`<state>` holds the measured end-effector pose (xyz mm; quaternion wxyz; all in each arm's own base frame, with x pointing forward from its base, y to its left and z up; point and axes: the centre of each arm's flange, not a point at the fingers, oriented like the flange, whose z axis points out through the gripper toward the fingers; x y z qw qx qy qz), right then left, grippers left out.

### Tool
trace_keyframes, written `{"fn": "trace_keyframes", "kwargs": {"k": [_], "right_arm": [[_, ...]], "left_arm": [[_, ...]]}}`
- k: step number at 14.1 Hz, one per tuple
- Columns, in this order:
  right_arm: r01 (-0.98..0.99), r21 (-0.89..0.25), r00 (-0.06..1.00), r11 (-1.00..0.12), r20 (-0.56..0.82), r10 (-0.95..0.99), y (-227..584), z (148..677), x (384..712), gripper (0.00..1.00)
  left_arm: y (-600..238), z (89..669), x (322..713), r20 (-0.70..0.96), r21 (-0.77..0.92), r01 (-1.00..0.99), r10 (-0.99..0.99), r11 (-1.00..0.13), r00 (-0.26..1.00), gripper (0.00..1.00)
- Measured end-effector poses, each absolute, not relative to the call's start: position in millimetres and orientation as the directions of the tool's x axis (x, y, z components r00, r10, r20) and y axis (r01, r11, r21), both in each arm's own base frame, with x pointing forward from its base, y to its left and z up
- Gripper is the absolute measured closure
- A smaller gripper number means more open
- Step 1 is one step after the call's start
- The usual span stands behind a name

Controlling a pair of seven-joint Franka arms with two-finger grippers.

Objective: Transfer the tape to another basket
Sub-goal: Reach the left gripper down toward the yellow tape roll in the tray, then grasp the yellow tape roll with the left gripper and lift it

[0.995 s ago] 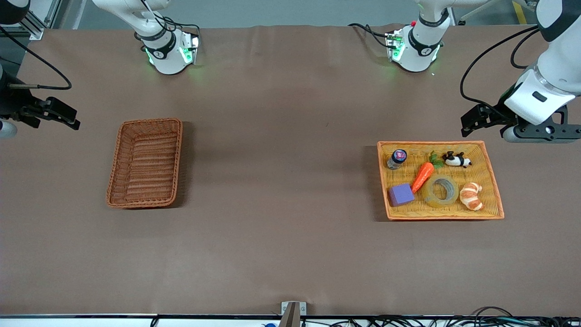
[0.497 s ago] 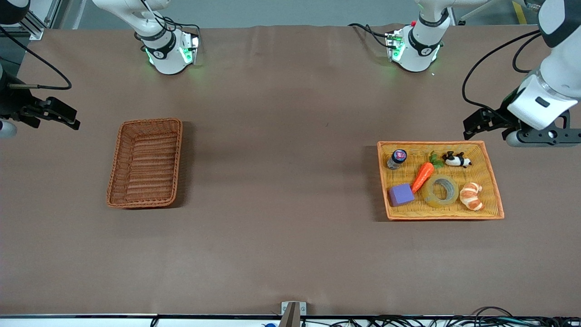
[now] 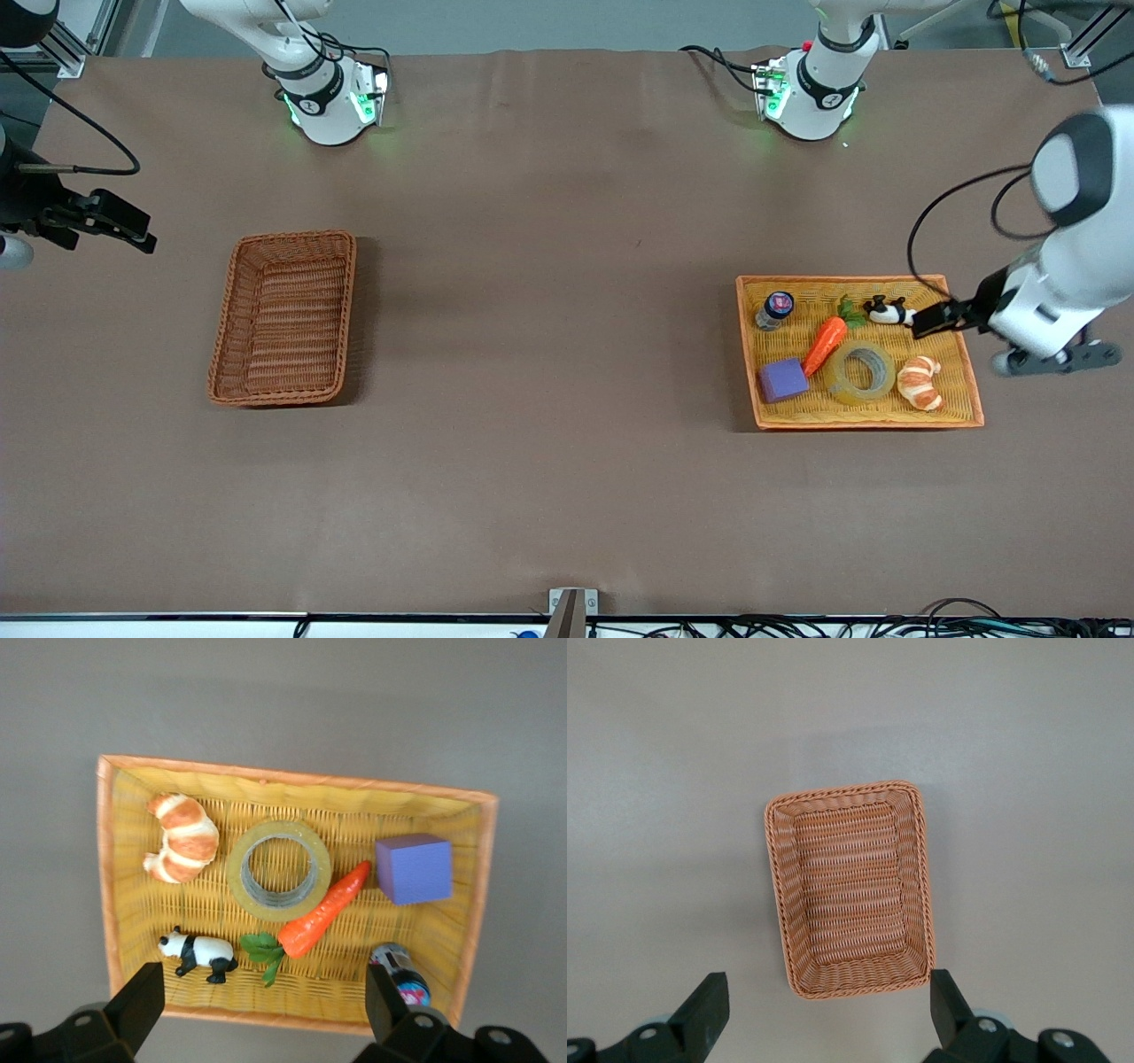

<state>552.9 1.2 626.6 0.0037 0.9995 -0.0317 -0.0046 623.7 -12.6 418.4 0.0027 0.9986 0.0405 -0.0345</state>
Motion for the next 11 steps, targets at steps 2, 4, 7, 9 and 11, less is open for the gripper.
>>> {"fn": "trace_keyframes", "kwargs": {"k": [2,4,7,9,11], "right_arm": [[-0.063,0.008,0.998,-0.998,-0.009,-0.063,1.2,626.6,552.9,0.0],[-0.063,0.008,0.998,-0.998,-0.009,-0.063,1.3,626.6,552.9,0.0],[-0.063,0.008,0.998,-0.998,-0.009,-0.063,1.3,626.5,552.9,0.0],[-0.063,0.008,0.998,-0.998,-0.008,-0.063,1.4,626.6,553.0,0.0],[-0.062,0.008,0.998,-0.998,-0.008,-0.062,1.6,626.6,553.0,0.0]], "left_arm": [[-10.9,359.4,635.8,-0.1,-0.028,0.066,0.068,-0.997,0.993,0.0],[-9.9,320.4,641.1,-0.124,-0.036,0.061,0.065,-0.997,0.99,0.0],[-8.3,281.5,641.7,-0.161,-0.042,0.06,0.066,-0.997,0.985,0.0],[-2.5,260.8,639.5,-0.191,-0.046,0.066,0.074,-0.997,0.979,0.0],[4.6,242.5,637.1,-0.212,-0.049,0.075,0.084,-0.996,0.974,0.0]]}}
